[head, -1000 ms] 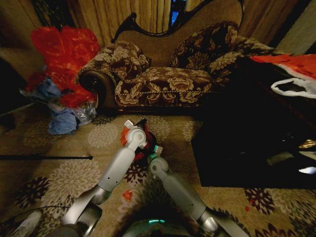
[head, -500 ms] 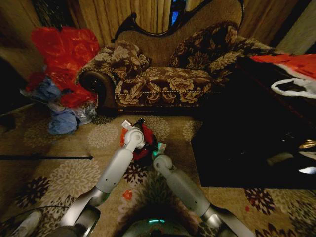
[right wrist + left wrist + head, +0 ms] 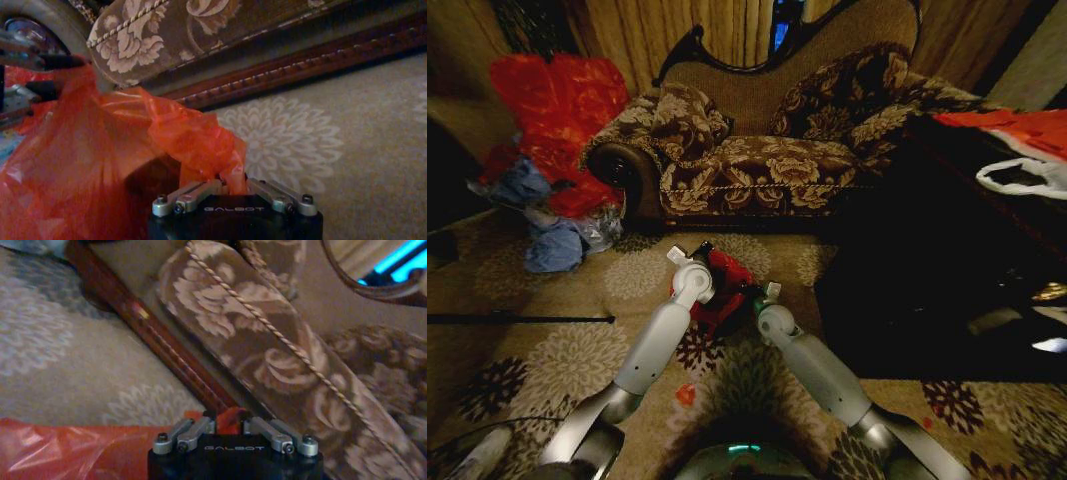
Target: Place a garbage bag over the trash bin.
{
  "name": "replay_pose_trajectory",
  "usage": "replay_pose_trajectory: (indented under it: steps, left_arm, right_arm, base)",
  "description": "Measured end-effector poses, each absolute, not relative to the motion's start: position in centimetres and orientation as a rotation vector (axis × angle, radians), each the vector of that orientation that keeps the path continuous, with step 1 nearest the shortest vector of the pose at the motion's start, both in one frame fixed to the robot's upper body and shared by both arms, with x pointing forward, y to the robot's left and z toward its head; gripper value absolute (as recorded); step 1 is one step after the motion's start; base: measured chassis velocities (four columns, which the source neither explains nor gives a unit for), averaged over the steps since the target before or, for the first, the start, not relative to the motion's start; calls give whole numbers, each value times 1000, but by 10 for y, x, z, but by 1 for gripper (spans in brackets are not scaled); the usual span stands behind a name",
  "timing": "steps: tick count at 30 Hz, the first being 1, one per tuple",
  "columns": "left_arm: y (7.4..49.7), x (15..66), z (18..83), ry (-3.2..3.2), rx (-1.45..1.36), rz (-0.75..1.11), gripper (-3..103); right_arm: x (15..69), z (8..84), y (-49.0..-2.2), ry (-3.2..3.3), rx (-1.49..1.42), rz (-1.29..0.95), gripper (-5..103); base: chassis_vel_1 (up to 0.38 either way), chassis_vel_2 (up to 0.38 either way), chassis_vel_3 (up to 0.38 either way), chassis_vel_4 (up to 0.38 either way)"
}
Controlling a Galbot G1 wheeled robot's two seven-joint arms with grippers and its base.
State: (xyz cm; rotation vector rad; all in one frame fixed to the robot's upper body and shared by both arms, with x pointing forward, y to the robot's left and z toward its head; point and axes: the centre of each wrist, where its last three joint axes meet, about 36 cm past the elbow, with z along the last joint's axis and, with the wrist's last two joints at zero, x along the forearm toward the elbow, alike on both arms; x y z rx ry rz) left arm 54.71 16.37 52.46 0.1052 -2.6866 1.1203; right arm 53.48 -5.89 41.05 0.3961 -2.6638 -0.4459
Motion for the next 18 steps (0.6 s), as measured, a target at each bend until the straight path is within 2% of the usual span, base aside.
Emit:
replay_pose_trajectory:
  steps: [2,4,5,7,8,9,10,11,13,16,17,18]
  left_arm:
    - [168,538,523,-2695,21,1093,30]
    - [170,534,522,-2698,-14,1077,30]
    - [172,524,519,-2705,-54,1040,41]
    - [172,520,518,-2708,-63,1026,41]
    - [174,510,517,-2714,-77,1000,51]
    - [175,502,516,-2724,-86,967,57]
    - [175,502,516,-2724,-86,967,57]
    - [177,495,515,-2740,-92,929,62]
    - [179,490,514,-2756,-98,900,62]
    - [185,476,510,-2803,-113,812,79]
    - [185,476,510,-2803,-113,812,79]
    - [186,474,510,-2808,-116,798,84]
  right_arm:
    - [540,410,-55,-2661,395,-451,0]
    - [543,409,-53,-2660,397,-453,0]
    - [550,407,-51,-2659,401,-450,0]
    - [553,406,-50,-2660,402,-445,0]
    - [558,403,-50,-2662,400,-435,0]
    - [562,402,-50,-2664,398,-428,0]
    - [562,402,-50,-2664,398,-428,0]
    - [564,401,-51,-2667,395,-423,0]
    - [565,402,-52,-2669,395,-420,0]
    - [567,401,-57,-2673,391,-410,0]
    - [567,401,-57,-2673,391,-410,0]
    - [567,401,-57,-2674,389,-409,0]
  base:
    - [0,0,0,0]
    - [0,0,0,0]
    - [0,0,0,0]
    - [0,0,0,0]
    - [0,0,0,0]
    - [0,0,0,0]
    - [0,0,0,0]
    - [0,0,0,0]
    - [0,0,0,0]
    - [0,0,0,0]
    - [0,0,0,0]
    - [0,0,0,0]
